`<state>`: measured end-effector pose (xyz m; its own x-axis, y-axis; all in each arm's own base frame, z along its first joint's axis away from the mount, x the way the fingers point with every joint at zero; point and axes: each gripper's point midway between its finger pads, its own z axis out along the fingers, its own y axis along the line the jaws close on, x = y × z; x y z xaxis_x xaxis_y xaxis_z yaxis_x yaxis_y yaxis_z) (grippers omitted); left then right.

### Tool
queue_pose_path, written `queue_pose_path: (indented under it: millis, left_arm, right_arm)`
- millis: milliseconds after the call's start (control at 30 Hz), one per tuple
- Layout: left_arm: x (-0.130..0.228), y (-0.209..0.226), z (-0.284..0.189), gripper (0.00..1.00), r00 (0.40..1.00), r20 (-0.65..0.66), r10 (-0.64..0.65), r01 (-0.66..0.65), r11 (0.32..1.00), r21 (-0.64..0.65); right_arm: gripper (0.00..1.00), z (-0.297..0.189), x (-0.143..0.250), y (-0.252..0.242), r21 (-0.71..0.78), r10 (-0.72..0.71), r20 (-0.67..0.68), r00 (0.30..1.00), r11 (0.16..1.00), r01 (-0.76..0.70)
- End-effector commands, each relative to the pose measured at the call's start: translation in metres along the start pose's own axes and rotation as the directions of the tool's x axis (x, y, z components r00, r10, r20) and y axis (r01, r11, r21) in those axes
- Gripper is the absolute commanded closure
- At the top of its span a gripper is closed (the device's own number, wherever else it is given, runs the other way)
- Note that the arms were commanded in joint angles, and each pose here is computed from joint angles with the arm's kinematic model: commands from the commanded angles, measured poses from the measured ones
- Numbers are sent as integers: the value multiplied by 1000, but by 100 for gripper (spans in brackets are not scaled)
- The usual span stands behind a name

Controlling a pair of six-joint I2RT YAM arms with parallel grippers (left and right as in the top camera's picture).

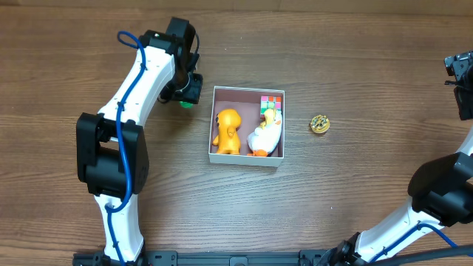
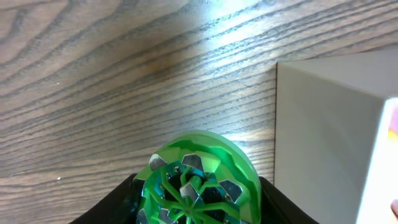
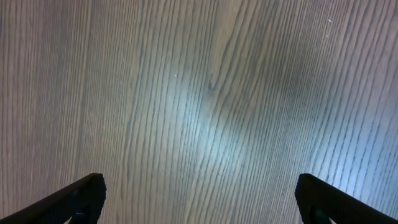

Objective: Pack container
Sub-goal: 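Lift the green toy and carry it right over the box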

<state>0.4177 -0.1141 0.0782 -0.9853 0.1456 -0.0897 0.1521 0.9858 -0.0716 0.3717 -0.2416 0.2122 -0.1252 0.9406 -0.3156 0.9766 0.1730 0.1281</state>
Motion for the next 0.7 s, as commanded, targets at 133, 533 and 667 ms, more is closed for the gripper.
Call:
queue_pose_path:
  millis: [133,533,667]
  left_arm:
    - [-15,-11,-26,57,999,49,19,-20,1000,21]
    - [-33,-71,-77,55,978,163,133,-150,985,91]
    - [-27,-98,-78,53,969,166,183,-203,973,113]
  right_arm:
    - [0,1,-1,-2,8,-6,7,1000,1000,6]
    - [0,1,-1,-2,8,-6,7,1000,1000,6]
    - [0,1,-1,-2,8,-6,7,1000,1000,6]
